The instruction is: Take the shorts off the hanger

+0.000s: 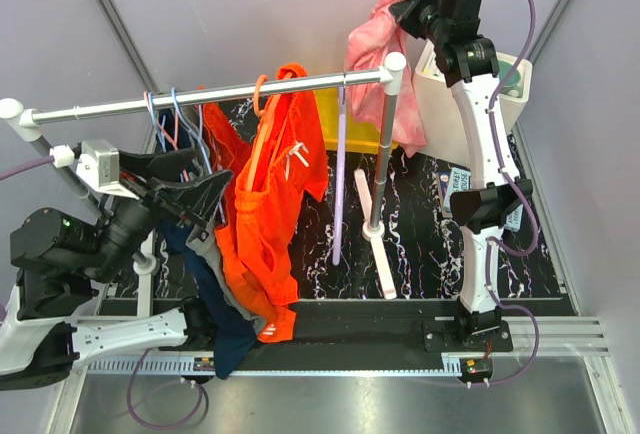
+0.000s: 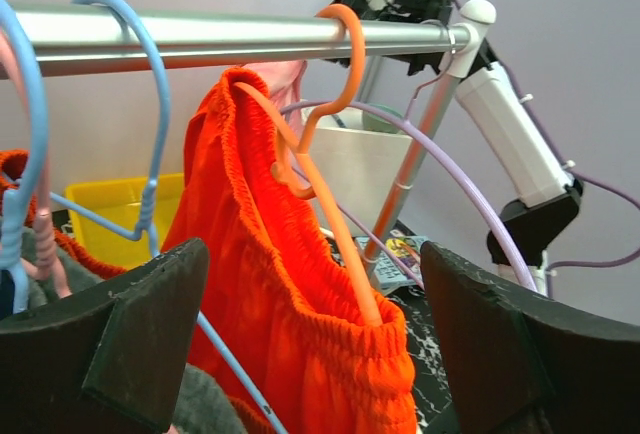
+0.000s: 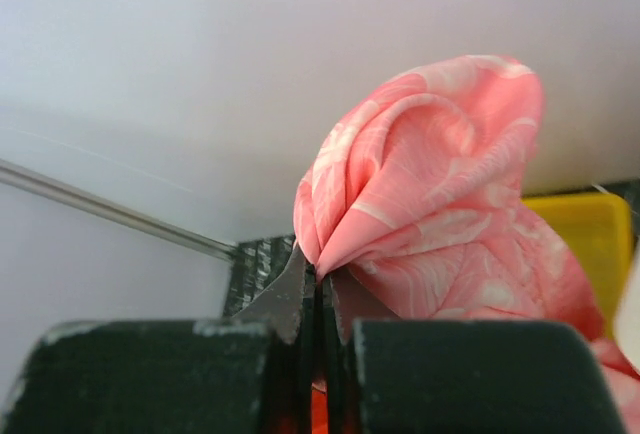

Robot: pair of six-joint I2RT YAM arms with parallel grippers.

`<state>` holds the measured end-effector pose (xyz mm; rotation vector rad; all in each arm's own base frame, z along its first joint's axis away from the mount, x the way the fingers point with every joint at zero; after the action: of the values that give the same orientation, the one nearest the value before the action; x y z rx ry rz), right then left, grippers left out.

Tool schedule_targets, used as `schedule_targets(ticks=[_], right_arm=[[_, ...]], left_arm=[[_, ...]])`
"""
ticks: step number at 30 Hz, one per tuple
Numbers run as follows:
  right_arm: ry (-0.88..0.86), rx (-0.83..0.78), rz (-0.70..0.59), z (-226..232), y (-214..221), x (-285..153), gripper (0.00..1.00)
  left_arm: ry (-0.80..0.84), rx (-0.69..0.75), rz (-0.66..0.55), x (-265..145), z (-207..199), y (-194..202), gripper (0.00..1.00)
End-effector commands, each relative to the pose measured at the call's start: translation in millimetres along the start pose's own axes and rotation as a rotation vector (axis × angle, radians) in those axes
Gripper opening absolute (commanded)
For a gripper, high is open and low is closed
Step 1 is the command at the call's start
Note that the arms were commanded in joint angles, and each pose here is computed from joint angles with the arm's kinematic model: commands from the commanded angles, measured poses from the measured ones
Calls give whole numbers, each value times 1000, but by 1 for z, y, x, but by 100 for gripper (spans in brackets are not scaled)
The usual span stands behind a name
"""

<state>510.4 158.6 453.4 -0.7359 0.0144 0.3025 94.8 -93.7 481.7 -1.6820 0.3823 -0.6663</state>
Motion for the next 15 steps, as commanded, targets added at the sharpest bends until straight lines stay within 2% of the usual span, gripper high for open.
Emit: schedule_targets(ticks=[1, 9, 15], right_arm=[[-337, 93, -134, 66, -40, -17, 0], [-527, 324, -188, 93, -53, -11, 0], [-542, 351, -220, 88, -52, 4, 0]], left_arm=[[-66, 71, 14, 9, 6, -1, 91], [-152, 209, 61, 29, 8, -2, 98], [-175, 287, 88, 39, 8, -1, 99]])
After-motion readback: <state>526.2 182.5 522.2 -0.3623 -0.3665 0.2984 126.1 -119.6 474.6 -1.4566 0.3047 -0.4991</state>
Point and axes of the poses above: each gripper's point midway between its finger pads, its own x axis out along the fingers, its own z axis along the line the jaws close on, y = z × x, the point moved 6 cm from there along -x, back along the fingers, and after that the axes turned 10 degrees about x, right-handed, at the moved point
